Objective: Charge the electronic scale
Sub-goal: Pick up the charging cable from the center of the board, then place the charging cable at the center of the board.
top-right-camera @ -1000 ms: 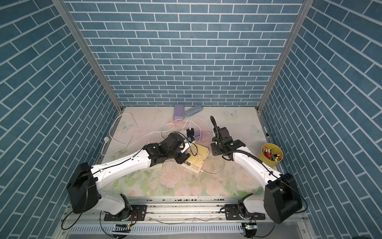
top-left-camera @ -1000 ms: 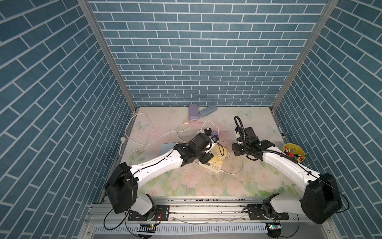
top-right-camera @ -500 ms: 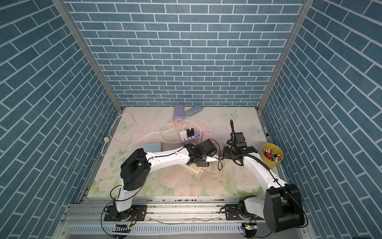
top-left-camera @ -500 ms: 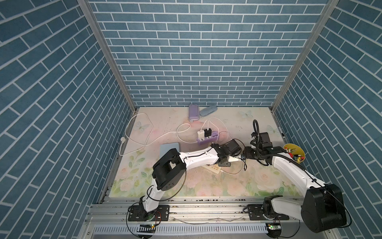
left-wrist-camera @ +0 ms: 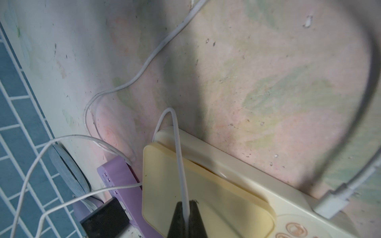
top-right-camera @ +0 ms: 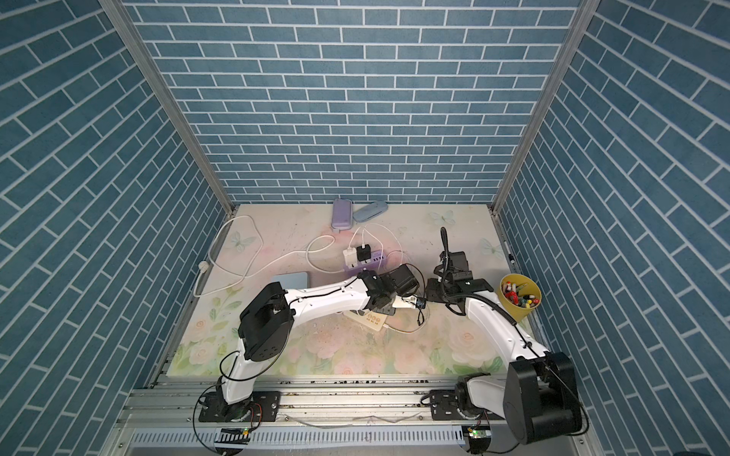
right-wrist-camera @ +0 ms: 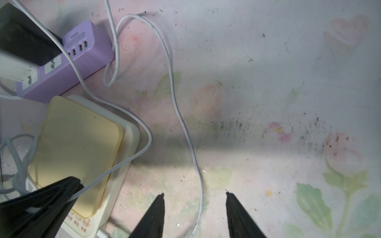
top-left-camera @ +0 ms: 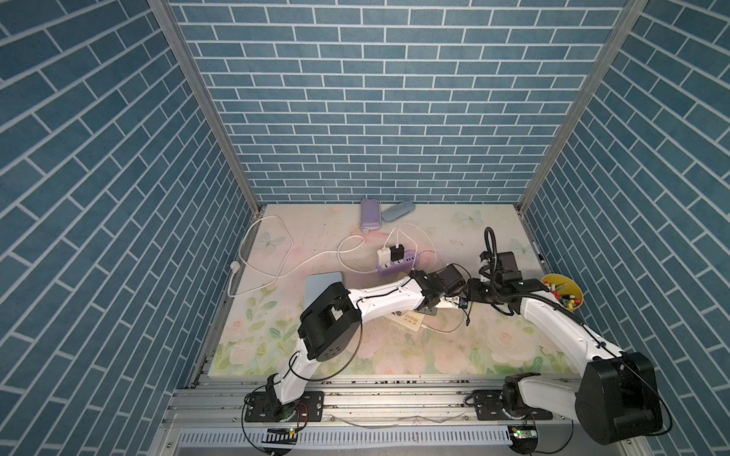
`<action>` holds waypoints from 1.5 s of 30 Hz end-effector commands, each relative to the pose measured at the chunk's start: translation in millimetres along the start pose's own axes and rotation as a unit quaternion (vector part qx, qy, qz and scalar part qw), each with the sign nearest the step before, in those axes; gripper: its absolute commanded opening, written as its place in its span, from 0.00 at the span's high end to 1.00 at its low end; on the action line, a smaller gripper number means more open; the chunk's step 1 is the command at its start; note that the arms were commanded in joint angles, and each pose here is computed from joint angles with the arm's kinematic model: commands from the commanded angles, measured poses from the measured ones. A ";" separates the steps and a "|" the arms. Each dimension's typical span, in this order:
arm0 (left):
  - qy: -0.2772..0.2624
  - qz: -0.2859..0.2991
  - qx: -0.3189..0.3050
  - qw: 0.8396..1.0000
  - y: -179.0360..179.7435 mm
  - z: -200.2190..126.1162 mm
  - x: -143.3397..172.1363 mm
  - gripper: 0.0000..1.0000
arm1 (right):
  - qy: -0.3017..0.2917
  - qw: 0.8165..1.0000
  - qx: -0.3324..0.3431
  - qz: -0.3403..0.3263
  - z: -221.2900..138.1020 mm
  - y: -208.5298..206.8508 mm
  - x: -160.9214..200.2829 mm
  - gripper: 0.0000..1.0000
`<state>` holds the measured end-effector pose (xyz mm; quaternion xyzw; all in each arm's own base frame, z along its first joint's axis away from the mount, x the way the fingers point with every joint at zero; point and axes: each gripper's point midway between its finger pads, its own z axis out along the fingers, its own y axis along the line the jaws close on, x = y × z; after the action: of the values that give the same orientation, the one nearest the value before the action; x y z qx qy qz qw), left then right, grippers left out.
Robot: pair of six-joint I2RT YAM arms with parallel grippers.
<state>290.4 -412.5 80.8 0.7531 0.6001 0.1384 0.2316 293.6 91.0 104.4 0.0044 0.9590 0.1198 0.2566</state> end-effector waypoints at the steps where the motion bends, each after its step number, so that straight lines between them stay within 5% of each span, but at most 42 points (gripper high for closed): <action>1: -0.026 -0.029 -0.029 0.999 20.5 -28.2 -0.8 1.00 | -0.019 1.000 -0.006 -0.002 -9.3 3.6 -12.1 0.51; 9: -0.077 -0.197 -0.073 0.975 60.7 -60.8 32.2 1.00 | -0.014 1.000 -0.022 0.003 -4.4 8.4 -9.0 0.53; 18: -0.077 -0.318 -0.072 0.942 42.5 -65.6 101.3 1.00 | -0.013 0.999 -0.038 0.010 -1.7 12.4 -3.7 0.54; 23: -0.066 -0.404 -0.075 0.909 29.8 -62.3 146.4 1.00 | -0.017 0.999 -0.035 0.009 -5.9 11.4 -4.1 0.54; 30: -0.032 -0.536 -0.097 0.838 20.9 -56.2 212.9 1.00 | -0.015 0.999 -0.033 0.011 -4.4 10.7 -3.9 0.54; 33: -0.015 -0.555 -0.099 0.826 15.2 -49.5 226.0 0.98 | -0.017 0.999 -0.034 0.011 -5.2 11.7 -5.7 0.53; 35: 0.002 -0.565 -0.101 0.819 12.5 -44.1 233.5 0.91 | -0.021 0.999 -0.031 0.009 -6.6 10.3 -6.8 0.53; 38: 0.010 -0.573 -0.102 0.813 12.6 -40.4 239.1 0.56 | -0.036 0.999 -0.012 0.001 -13.7 4.8 -11.4 0.49; 40: 0.009 -0.576 -0.105 0.810 16.8 -43.9 239.8 0.41 | -0.057 0.998 0.018 -0.006 -22.9 -4.8 -17.8 0.44; 43: -0.026 -0.574 -0.099 0.813 29.5 -59.8 230.0 0.23 | -0.096 0.992 0.076 -0.013 -39.2 -24.2 -27.8 0.35; 45: -0.063 -0.572 -0.094 0.812 40.9 -75.7 221.7 0.01 | -0.129 0.984 0.120 -0.014 -50.1 -39.3 -35.6 0.25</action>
<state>337.9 -182.9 115.2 0.2594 0.9025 0.0277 0.3428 300.8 70.6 141.7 0.0120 0.9368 0.0768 0.3411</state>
